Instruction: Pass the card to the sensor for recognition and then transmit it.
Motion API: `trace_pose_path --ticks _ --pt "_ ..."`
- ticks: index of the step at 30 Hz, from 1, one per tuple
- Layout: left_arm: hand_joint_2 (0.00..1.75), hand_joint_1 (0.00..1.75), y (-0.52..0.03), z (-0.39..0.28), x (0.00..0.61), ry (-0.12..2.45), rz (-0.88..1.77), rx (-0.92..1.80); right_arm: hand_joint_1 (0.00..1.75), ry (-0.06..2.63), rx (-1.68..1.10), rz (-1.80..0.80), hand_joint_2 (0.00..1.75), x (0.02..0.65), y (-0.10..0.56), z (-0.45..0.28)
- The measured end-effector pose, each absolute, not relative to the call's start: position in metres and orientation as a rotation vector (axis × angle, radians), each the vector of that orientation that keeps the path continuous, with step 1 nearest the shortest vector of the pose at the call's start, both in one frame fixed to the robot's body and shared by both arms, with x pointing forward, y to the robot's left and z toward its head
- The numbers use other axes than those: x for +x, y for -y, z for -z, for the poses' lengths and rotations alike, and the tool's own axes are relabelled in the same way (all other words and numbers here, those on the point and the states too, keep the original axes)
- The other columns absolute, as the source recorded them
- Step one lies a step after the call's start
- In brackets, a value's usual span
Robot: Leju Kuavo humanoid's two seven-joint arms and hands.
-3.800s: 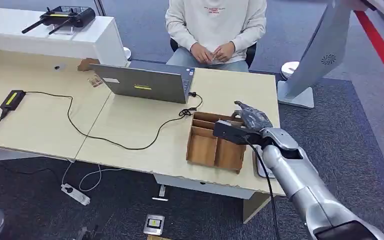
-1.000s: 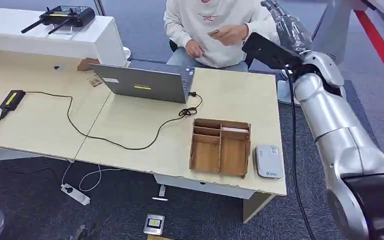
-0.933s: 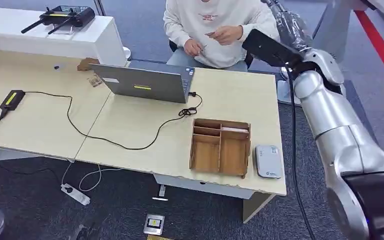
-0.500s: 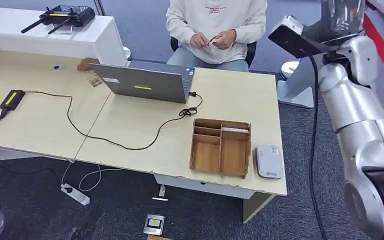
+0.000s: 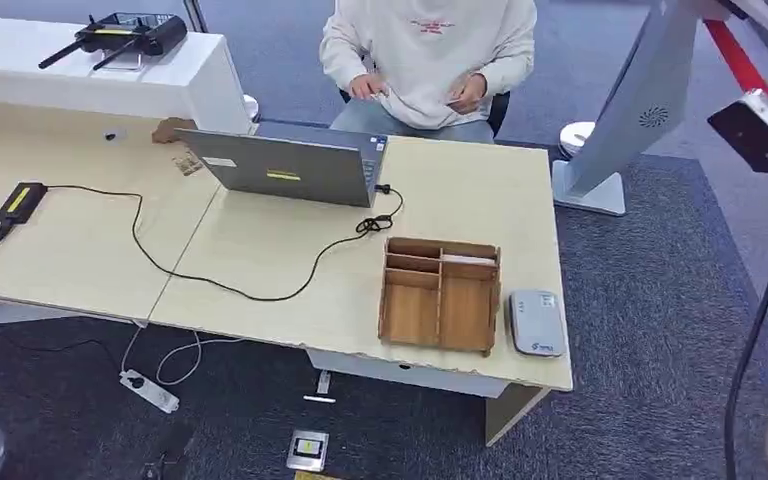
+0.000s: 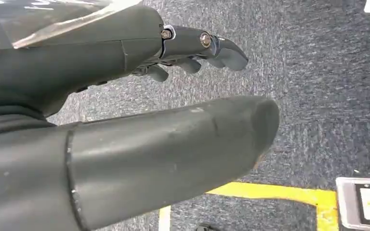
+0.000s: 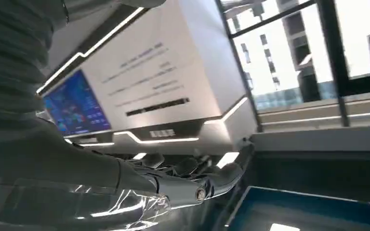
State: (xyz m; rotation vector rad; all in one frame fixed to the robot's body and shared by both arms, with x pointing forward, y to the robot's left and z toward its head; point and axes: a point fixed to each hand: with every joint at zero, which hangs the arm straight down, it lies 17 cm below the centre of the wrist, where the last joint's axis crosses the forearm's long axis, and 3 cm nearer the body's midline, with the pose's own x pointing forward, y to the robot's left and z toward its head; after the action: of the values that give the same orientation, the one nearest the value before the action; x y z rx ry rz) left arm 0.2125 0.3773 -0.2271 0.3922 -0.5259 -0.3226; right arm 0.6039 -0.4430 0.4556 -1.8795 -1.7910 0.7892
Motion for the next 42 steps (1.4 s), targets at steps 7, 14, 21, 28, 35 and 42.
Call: trace_pose_path --ticks 7,14,21,28,35,42 --pt "0.00 0.00 -0.370 0.230 0.215 0.515 0.244 0.393 0.00 1.523 -1.951 -0.617 1.75 0.574 0.550 -0.424" --pt "0.00 0.00 -0.357 0.237 0.209 0.484 0.182 0.379 0.00 1.254 -1.954 -0.552 1.75 0.524 0.640 -0.352" --pt "0.00 0.00 -0.342 0.242 0.203 0.445 0.121 0.355 0.00 1.003 -1.856 -0.516 1.75 0.478 0.692 -0.254" --pt "0.00 0.00 -0.329 0.245 0.201 0.475 0.153 0.327 0.00 0.715 -1.609 -0.395 1.75 0.399 0.721 -0.109" --pt "0.00 0.00 -0.334 0.248 0.195 0.420 0.191 0.336 0.00 0.437 -1.323 -0.285 1.75 0.299 0.717 0.021" --pt "0.00 0.00 -0.345 0.244 0.203 0.461 0.270 0.357 0.00 0.360 -1.204 -0.309 1.75 0.261 0.690 0.075"
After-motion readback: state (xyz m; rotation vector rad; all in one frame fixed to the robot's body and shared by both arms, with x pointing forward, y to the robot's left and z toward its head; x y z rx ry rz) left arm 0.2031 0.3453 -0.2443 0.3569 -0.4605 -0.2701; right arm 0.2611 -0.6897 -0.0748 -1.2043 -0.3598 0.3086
